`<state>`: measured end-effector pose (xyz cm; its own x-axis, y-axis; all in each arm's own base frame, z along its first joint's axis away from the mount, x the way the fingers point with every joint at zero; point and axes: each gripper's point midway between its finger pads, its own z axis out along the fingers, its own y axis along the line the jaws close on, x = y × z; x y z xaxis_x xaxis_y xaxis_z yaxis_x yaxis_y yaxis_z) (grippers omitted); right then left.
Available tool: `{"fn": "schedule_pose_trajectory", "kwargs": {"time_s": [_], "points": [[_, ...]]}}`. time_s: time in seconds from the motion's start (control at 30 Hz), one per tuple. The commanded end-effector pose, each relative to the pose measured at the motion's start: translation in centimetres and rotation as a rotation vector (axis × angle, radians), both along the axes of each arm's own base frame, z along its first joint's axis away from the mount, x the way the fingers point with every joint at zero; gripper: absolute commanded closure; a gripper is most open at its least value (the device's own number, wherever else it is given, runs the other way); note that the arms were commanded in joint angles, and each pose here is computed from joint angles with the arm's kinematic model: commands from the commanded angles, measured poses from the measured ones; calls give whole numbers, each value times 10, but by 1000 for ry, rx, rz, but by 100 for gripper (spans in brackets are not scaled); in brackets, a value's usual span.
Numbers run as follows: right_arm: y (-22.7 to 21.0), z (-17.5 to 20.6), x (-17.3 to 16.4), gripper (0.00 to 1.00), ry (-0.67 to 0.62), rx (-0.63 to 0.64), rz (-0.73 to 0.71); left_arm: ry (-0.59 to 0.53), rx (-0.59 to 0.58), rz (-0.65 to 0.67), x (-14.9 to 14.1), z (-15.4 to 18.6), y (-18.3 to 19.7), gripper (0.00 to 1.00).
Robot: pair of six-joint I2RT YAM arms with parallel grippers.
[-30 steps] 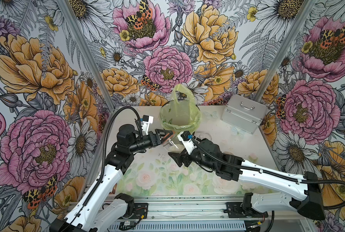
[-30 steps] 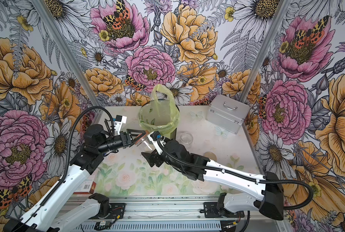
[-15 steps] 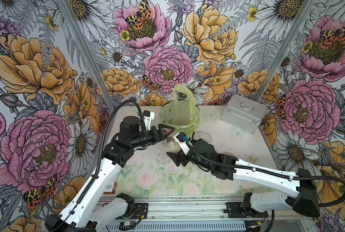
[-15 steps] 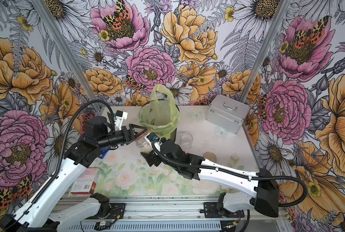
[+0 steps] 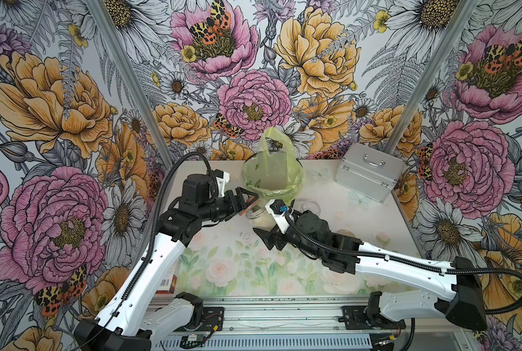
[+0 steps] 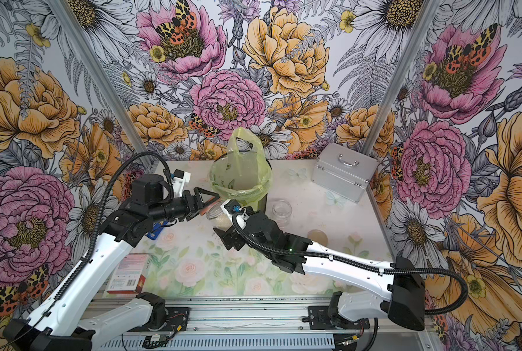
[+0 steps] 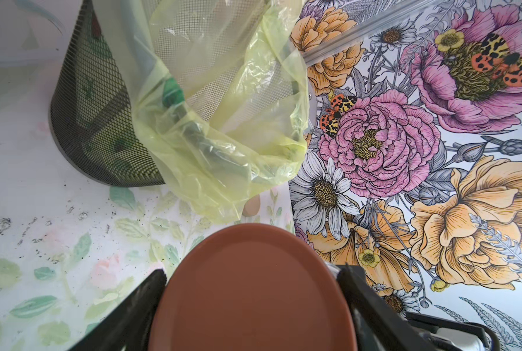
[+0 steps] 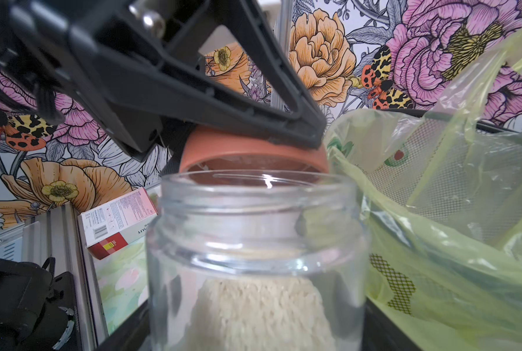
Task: Empty moldy rice from jars
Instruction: Open the lid of the jar, then place the lid at the center of the board.
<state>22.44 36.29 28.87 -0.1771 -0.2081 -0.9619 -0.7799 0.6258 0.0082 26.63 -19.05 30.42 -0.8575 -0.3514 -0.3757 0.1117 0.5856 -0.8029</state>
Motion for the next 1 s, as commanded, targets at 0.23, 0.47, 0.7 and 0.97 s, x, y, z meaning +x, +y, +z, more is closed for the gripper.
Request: {"fn": "schedule_pose_trajectory", "kwargs": {"time_s": [0.23, 0.47, 0.7, 0.97], "points": [[-9, 58, 1, 100, -102, 163, -23, -35, -7, 24, 2, 14, 15, 60], [-15, 56, 0, 100, -95, 153, -33, -45, 4, 113, 6, 11, 37, 60], [-21, 61, -1, 100, -96, 152, -47, -27, 53, 238, 3, -12, 67, 60], [-25, 67, 0, 100, -84, 129, -55, 86, 205, 356, -3, -77, 101, 60]]}}
